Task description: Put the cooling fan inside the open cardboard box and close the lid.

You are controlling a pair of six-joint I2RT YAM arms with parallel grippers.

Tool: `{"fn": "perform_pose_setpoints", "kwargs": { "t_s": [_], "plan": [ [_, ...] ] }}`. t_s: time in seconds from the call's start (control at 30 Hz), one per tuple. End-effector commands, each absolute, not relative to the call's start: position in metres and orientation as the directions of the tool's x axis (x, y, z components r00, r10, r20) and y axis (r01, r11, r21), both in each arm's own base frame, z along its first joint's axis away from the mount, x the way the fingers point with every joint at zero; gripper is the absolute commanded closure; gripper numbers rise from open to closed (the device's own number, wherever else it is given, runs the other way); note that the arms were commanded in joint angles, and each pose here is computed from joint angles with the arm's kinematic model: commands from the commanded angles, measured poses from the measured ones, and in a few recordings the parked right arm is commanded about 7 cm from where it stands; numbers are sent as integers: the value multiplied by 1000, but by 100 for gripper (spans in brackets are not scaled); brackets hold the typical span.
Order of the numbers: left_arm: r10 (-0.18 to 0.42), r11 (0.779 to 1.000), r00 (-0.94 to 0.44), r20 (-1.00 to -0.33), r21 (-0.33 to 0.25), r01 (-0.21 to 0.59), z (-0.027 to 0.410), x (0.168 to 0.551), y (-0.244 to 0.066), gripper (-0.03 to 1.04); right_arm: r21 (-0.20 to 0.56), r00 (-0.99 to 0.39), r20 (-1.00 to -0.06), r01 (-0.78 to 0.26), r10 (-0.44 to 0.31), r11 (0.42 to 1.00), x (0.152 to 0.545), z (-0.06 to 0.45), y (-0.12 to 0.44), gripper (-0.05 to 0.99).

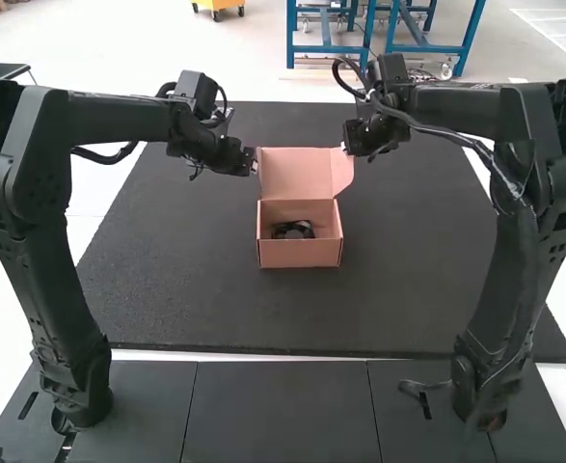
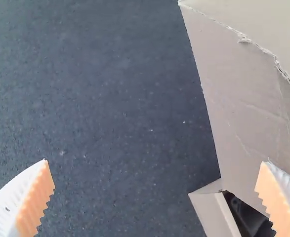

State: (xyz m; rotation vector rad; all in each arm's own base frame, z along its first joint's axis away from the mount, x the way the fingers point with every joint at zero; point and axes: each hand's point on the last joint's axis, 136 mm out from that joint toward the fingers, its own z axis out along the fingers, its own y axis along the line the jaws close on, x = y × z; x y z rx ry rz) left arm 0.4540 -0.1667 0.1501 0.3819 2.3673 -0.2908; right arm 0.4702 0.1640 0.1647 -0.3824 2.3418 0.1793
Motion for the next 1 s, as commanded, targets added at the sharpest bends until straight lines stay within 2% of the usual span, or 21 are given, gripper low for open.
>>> {"fn": "perform_pose_setpoints", "kwargs": {
  "t_s": [0.0, 0.4, 0.5, 0.57, 0.97],
  "plan": [
    [181, 926, -686, -705, -113, 360, 162, 461, -175, 5, 36, -666, -717, -333, -208, 942, 476, 175, 169, 54],
    [181, 926, -685, -706, -113, 361, 162, 462, -175, 5, 40, -702, -675, -342, -227, 939, 470, 160, 169, 55],
    [180, 926, -682, -709, -113, 361, 163, 462, -176, 5, 49, -702, -675, -352, -229, 935, 470, 160, 172, 67],
    [179, 926, -680, -711, -113, 361, 164, 463, -176, 5, 50, -700, -676, -355, -230, 934, 470, 161, 172, 71],
    [179, 926, -681, -710, -113, 361, 163, 463, -176, 5, 52, -693, -685, -355, -226, 933, 472, 169, 173, 71]
  ]
}}
